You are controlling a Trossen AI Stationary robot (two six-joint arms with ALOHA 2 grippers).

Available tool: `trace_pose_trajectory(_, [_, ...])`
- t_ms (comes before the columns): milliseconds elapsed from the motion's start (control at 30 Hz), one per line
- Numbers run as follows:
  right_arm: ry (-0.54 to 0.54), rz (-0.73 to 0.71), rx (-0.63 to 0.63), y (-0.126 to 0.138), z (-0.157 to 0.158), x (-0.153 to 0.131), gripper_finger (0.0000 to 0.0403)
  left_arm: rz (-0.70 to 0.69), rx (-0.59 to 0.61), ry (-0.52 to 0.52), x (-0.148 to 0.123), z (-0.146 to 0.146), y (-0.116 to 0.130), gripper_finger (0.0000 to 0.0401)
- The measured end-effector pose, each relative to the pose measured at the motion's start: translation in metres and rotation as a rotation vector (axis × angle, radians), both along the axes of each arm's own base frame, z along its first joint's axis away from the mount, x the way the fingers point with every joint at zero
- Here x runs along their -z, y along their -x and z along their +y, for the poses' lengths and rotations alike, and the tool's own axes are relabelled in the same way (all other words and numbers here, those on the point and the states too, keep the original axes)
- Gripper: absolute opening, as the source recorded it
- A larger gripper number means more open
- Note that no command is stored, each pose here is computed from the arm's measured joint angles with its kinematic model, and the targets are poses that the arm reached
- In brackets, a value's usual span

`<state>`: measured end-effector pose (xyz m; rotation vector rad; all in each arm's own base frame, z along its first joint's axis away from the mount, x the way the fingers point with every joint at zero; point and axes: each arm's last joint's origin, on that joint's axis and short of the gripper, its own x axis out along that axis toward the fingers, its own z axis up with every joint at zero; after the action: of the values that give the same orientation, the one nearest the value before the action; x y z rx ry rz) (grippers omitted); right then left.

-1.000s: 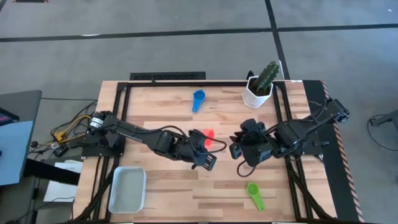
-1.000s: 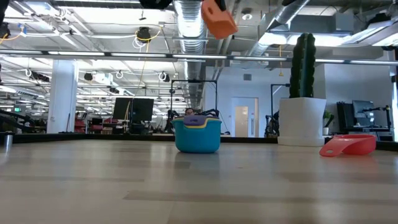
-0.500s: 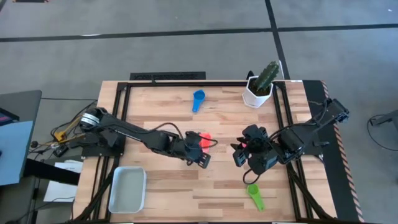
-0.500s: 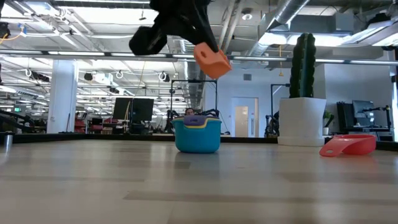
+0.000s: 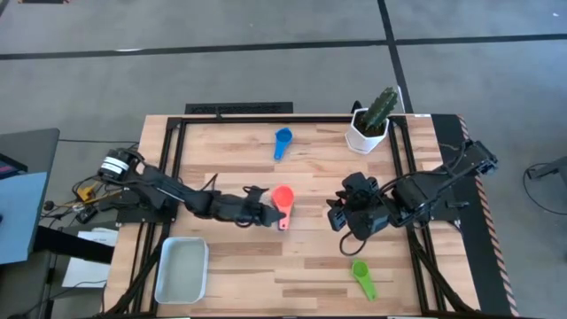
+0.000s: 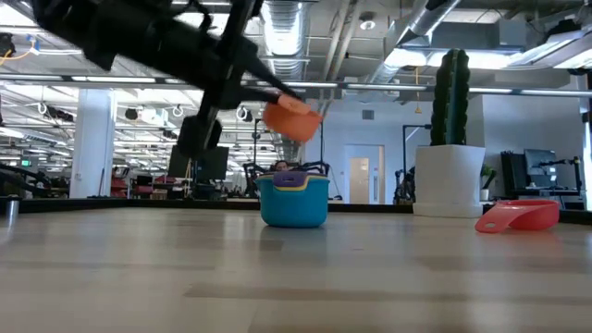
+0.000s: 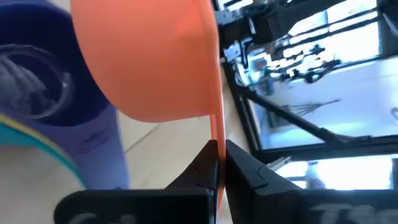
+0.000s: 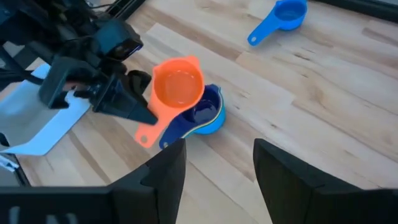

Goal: Nest measuring cups in basket
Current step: Stack the orange measuring cup on top of the dark blue measuring cup

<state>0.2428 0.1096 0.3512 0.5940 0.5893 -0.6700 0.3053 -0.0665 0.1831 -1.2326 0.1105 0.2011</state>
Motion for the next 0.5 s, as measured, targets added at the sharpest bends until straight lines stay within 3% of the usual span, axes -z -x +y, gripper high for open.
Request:
trace_pose_trajectory(133, [0.006, 0.002, 0.012, -0.002, -0.005, 0.0, 0.0212, -0.053, -0.002, 0.006, 0.011, 0.006, 0.014, 0.0])
trace_pose_trajectory(267, [0.023, 0.006, 0.018, -0.007, -0.011, 0.0, 0.021, -0.018, 0.043, 0.016, 0.022, 0.011, 0.021, 0.0])
trace_pose_trajectory(500, [0.028, 0.09, -0.127, -0.051, -0.032, 0.018, 0.0209, -0.045, 0.13, -0.068, 0.015, 0.009, 0.016, 0.0])
